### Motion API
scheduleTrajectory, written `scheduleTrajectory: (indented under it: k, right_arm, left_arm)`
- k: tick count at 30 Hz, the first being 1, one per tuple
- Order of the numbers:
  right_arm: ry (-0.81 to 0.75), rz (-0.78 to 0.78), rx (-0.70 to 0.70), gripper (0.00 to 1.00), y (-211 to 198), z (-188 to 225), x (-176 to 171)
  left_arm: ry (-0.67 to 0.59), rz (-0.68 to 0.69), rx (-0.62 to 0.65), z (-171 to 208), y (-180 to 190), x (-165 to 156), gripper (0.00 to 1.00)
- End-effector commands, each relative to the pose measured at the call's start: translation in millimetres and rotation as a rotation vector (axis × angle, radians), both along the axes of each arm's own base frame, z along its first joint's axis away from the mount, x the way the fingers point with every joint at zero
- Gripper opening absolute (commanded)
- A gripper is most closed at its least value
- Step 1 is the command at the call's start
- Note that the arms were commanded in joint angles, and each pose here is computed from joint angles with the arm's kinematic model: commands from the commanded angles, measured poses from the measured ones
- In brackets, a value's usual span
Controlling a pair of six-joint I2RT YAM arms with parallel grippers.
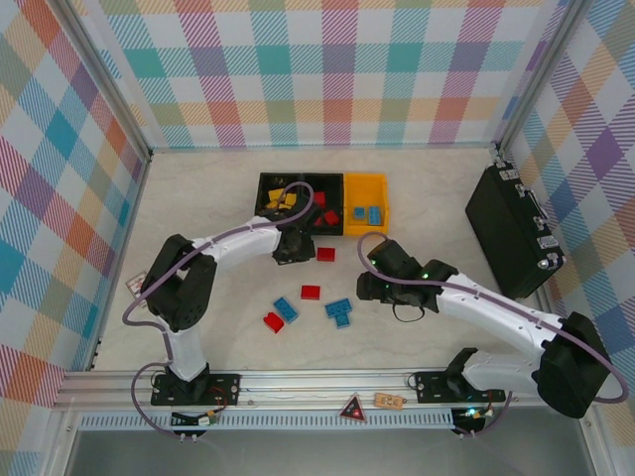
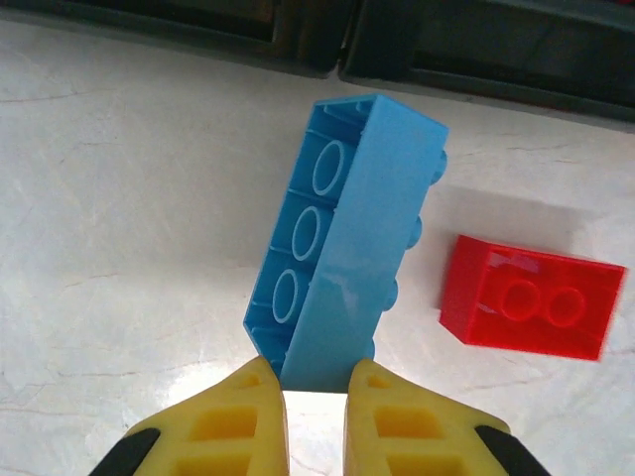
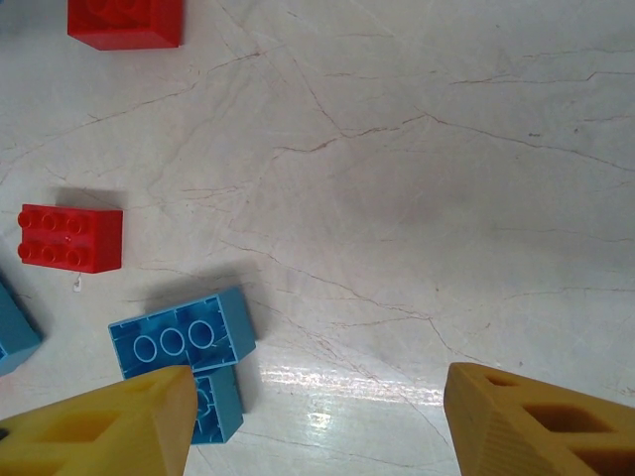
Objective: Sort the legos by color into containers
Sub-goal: Pick up the lego from the center of the table.
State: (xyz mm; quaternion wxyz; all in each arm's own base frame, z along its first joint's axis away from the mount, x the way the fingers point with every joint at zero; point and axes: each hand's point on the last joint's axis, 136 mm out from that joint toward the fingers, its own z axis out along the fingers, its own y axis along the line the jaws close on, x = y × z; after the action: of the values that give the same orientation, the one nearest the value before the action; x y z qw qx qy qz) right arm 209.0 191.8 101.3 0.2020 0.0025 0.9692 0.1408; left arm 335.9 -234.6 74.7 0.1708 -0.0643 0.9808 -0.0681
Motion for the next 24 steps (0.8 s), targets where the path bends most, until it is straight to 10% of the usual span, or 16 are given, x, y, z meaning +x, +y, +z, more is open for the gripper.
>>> scheduleTrajectory:
  k: [1,14,24]
  right_arm:
    - [-0.023,-0.016,0.005,0.67,-3,5,4]
    - [-0.024,-0.076,0.041,0.70,-19,3,6]
    - [-0.015,-0.075,0.053,0.70,-18,0,4]
  left_arm:
    - [0.008,-0.048,-0.011,16,-1,-18,0.15]
    - [0.001,-0.098,-0.030,33,-16,-30,0.15]
    - [-0.041,-0.017,0.093,37,27,-36,0.58]
